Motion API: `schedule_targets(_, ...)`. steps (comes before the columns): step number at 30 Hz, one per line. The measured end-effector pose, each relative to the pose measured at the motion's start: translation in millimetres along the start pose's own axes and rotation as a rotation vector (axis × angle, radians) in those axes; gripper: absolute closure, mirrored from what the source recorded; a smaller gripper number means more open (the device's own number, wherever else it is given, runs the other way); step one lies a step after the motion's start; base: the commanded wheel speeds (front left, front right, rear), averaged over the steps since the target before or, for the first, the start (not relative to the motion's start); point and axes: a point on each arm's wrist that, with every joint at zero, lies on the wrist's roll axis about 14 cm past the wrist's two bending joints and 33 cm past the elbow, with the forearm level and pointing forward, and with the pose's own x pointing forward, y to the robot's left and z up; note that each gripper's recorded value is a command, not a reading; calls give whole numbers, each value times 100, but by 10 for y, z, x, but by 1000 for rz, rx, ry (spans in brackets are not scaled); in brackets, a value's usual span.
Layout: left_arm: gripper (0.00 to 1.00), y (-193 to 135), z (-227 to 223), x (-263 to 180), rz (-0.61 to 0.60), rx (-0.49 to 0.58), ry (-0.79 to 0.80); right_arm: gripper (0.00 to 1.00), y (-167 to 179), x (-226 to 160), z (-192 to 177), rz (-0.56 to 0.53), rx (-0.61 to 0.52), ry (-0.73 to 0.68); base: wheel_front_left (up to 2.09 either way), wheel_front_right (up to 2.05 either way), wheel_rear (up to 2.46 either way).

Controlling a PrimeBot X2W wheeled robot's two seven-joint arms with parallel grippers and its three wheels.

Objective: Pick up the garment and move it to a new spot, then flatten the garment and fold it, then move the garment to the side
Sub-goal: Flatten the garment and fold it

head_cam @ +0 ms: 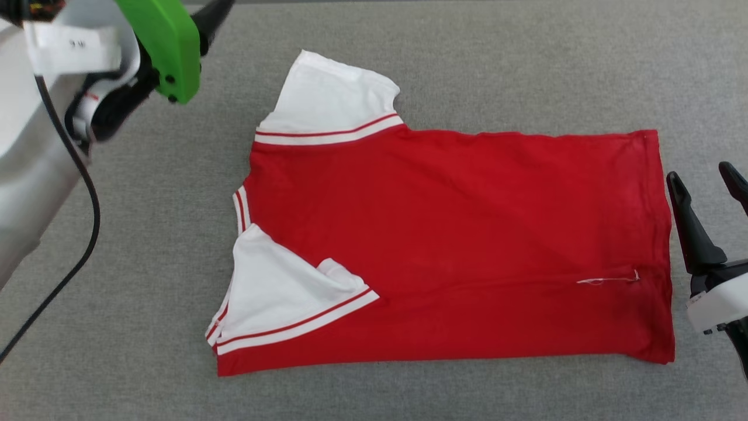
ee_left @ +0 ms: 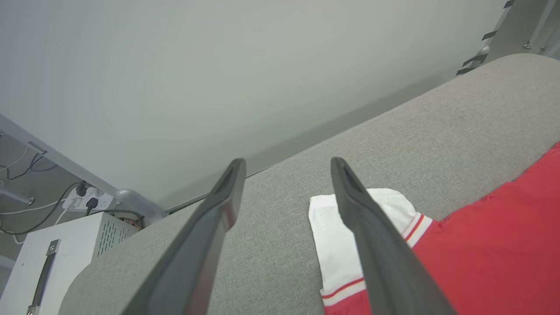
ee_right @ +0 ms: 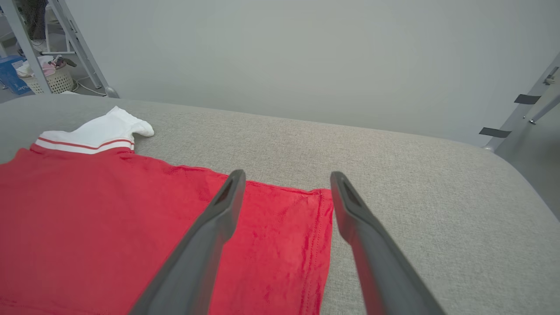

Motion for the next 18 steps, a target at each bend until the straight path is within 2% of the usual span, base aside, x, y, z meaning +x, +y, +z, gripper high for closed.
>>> schedule_targets(4, 0, 38, -27, 390, -32, 1, 80, 0, -23, 124, -165, -3, -2, 30, 0, 0, 0)
schedule_targets(7, 0, 67, -194, 629, -50, -47, 185, 0, -28, 214, -275, 0, -1, 45, 0, 0, 0)
schedule_targets(11, 0, -1, -663, 854, -93, -126, 407, 0, -70, 294, -410, -7, -7, 65, 0, 0, 0)
schedule_targets(18, 0, -224, -1368, 1071, -161, -138, 665, 0, -207, 306, -661, -42, -11, 117, 0, 0, 0)
